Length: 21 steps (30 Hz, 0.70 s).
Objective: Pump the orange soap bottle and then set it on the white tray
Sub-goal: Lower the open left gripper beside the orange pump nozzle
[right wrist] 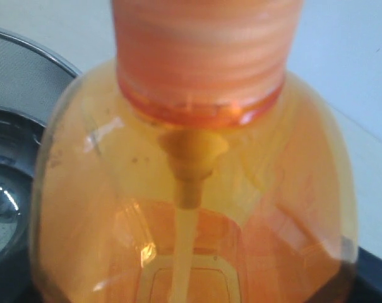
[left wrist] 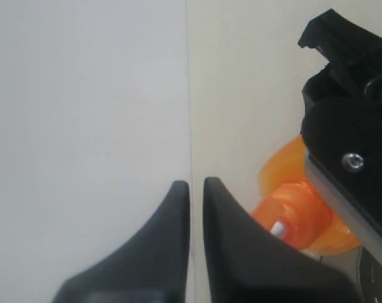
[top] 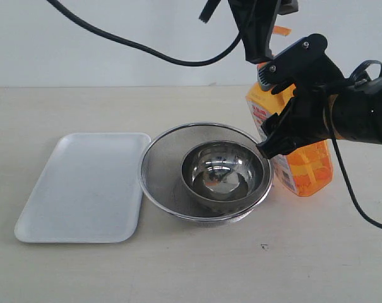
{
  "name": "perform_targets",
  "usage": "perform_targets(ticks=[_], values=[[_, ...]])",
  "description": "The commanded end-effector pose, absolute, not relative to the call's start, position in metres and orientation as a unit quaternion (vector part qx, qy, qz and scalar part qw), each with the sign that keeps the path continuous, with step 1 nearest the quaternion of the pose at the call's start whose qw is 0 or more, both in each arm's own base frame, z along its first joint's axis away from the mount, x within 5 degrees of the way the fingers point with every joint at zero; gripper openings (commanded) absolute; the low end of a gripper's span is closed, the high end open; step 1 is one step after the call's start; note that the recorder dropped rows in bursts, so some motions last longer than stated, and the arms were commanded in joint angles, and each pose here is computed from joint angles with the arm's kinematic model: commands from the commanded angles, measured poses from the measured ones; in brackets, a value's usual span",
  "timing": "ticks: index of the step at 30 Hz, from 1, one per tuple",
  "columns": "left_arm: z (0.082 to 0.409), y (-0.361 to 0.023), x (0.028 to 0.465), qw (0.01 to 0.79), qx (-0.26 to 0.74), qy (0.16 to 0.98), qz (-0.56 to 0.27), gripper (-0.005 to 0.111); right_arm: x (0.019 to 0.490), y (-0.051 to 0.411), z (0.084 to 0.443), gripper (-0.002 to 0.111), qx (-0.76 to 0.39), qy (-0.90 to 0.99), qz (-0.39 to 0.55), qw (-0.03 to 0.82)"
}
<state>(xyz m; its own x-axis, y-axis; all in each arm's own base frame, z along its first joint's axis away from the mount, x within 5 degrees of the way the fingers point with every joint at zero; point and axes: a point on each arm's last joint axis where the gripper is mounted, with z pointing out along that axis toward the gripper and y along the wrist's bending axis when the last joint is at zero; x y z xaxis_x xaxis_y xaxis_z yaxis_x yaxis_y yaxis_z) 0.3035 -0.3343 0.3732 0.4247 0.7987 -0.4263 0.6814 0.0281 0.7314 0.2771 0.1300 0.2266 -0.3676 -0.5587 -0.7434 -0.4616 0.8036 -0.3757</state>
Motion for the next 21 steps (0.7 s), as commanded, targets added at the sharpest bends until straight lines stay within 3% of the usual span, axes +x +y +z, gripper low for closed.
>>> perform_targets(ticks=[1, 21], values=[[0.368, -0.337, 0.303, 0.467, 0.696, 0.543, 0.05, 0.005, 0.28, 0.128, 0.237, 0.0, -0.313, 0.813, -0.067, 0.487], [0.362, -0.329, 0.3, 0.413, 0.72, 0.554, 0.065, 0.005, 0.28, 0.128, 0.237, 0.0, -0.313, 0.813, -0.067, 0.487]])
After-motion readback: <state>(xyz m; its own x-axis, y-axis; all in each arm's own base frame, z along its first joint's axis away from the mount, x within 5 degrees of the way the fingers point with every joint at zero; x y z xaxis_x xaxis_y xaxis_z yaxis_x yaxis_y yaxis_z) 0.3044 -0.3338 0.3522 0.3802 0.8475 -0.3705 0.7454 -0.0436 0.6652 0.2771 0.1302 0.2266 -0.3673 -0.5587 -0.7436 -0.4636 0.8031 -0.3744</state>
